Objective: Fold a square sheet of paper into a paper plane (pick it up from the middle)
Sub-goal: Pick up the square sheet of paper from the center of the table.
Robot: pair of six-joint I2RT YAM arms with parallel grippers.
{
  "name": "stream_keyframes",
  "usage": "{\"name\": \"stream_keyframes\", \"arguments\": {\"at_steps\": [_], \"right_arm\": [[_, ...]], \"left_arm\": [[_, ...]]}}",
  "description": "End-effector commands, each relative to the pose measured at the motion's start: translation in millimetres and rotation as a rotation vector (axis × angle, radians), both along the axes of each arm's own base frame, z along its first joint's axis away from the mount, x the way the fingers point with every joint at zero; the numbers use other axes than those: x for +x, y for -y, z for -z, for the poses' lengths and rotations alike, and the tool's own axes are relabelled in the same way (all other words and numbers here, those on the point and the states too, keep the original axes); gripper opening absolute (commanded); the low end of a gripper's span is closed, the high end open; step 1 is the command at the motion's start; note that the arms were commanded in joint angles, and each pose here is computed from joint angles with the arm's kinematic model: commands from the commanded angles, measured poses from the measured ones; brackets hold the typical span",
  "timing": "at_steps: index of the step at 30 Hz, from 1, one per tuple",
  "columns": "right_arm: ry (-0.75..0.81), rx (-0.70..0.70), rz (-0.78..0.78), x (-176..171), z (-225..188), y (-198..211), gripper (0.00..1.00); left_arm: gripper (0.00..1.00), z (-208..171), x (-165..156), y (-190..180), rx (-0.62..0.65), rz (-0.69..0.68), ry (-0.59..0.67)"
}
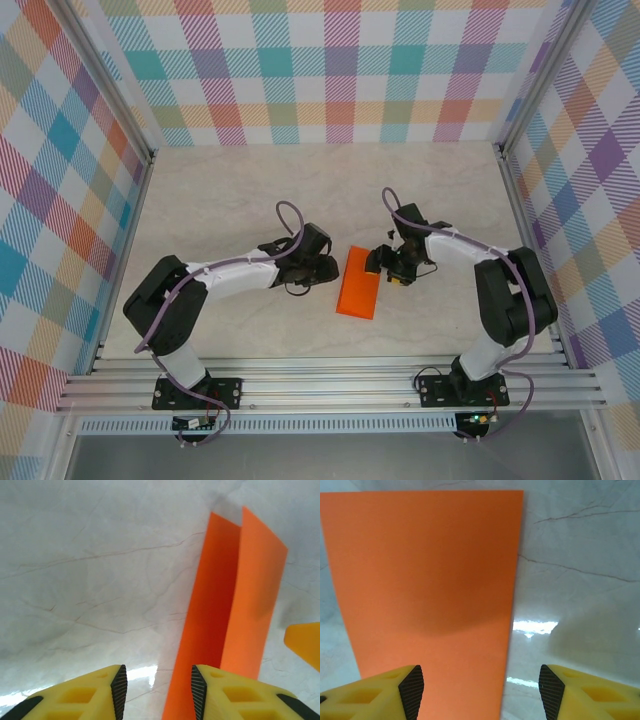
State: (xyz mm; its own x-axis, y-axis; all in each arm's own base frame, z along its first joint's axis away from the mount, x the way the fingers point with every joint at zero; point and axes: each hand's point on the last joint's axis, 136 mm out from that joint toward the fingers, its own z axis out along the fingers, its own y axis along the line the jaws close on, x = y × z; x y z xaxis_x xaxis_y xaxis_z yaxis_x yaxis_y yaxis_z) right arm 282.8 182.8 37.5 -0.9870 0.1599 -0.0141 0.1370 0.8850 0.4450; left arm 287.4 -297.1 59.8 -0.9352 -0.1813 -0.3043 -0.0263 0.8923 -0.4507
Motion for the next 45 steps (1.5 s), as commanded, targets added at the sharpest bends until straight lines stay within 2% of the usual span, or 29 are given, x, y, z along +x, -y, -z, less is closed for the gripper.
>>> {"name": "stream_keyframes", "arguments": {"at_steps": [1, 7, 14, 21, 26, 30, 34, 38, 40, 45], "right_arm": [[0.009, 0.042, -0.047, 5.1, -7.2, -11.2, 0.64], [0.005, 0.078, -0.078, 8.7, -6.5, -19.6, 0.61], [-0.004, 0.062, -0.077, 15.0, -3.8, -20.2, 0.62], [0.015, 0.043, -0.052, 18.1, -6.3, -16.6, 0.64], [0.022, 0.025, -0.043, 14.9, -7.9, -11.8, 0.65], [0.026, 0.006, -0.039, 9.3, -9.3, -5.9, 0.65], [0.027, -0.017, -0.027, 1.0, -10.7, 2.0, 0.66], [0.041, -0.03, -0.021, -6.5, -17.7, 8.2, 0.66], [0.058, -0.036, -0.018, -9.6, -23.7, 11.7, 0.67], [0.118, -0.014, -0.027, -11.2, -43.0, 12.2, 0.68]], "left_arm": [[0.45, -3.0, -4.1, 4.8, -0.055, -0.001, 0.0], [0.55, -5.8, -4.6, 27.9, -0.181, 0.044, -0.036], [0.58, 5.5, -2.8, 38.7, -0.235, 0.051, -0.103], [0.56, 9.8, -6.1, 51.9, -0.276, 0.095, -0.14], [0.48, 3.8, -6.4, 69.0, -0.351, 0.147, -0.15], [0.38, 4.1, -3.2, 73.0, -0.357, 0.154, -0.151], [0.17, 1.4, 2.0, 75.6, -0.363, 0.141, -0.139], [0.04, 0.0, 8.1, 69.1, -0.344, 0.098, -0.112], [0.01, -1.6, 9.8, 61.7, -0.33, 0.063, -0.092], [0.0, -6.9, 11.7, 33.6, -0.271, -0.038, -0.031]]}}
